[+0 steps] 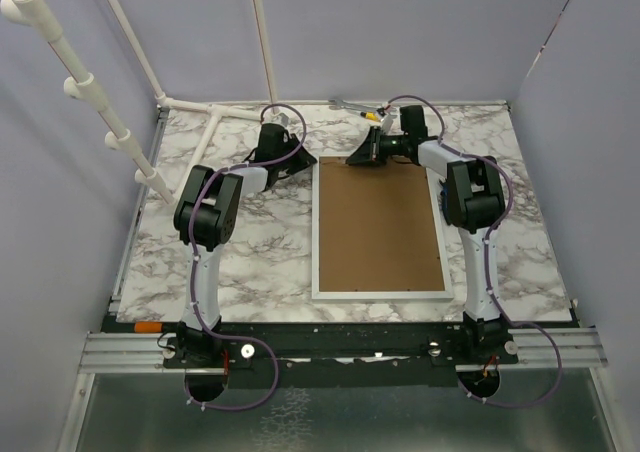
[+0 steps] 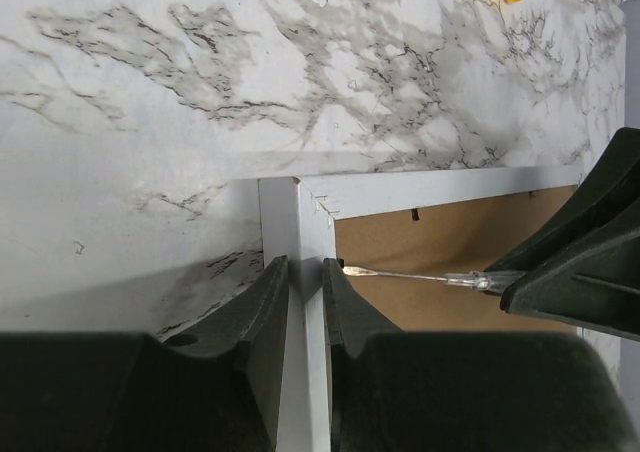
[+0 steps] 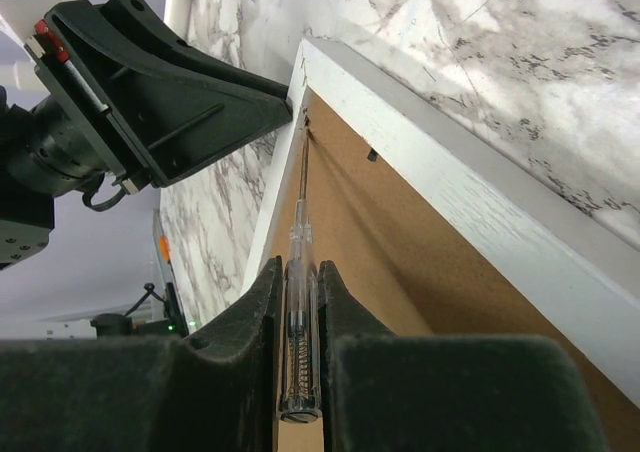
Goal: Take the photo out of the frame
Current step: Release the photo frame item from the photo frame.
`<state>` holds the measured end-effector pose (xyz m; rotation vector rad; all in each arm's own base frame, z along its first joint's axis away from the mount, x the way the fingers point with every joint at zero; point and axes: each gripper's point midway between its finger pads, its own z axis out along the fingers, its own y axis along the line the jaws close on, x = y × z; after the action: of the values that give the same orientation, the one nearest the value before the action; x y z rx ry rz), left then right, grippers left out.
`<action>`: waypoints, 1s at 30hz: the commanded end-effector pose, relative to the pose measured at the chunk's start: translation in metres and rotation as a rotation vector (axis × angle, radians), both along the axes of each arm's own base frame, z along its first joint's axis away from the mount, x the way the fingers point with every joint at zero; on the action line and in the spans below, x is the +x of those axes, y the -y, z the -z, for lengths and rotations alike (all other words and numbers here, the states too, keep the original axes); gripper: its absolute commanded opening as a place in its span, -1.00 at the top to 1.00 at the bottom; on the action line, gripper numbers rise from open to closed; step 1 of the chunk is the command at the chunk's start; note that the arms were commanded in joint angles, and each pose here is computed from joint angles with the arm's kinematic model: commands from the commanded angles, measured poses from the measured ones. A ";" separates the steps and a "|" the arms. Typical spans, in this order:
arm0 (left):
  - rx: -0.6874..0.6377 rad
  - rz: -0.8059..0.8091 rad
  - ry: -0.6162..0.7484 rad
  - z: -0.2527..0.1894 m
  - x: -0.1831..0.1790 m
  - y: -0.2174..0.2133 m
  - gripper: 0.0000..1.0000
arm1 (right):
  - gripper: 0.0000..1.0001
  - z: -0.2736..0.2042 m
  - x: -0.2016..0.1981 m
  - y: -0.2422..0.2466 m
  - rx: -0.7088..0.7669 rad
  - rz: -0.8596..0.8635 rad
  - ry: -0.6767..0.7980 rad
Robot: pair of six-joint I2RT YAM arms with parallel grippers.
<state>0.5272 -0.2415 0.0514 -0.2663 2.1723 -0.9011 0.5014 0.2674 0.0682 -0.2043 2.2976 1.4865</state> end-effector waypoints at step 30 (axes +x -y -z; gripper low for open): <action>-0.024 0.020 -0.014 0.004 0.008 0.001 0.60 | 0.99 0.026 0.001 0.004 0.064 -0.013 -0.093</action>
<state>0.5317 -0.2407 0.0510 -0.2694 2.1702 -0.9150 0.5067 0.2549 0.0626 -0.1444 2.2788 1.5804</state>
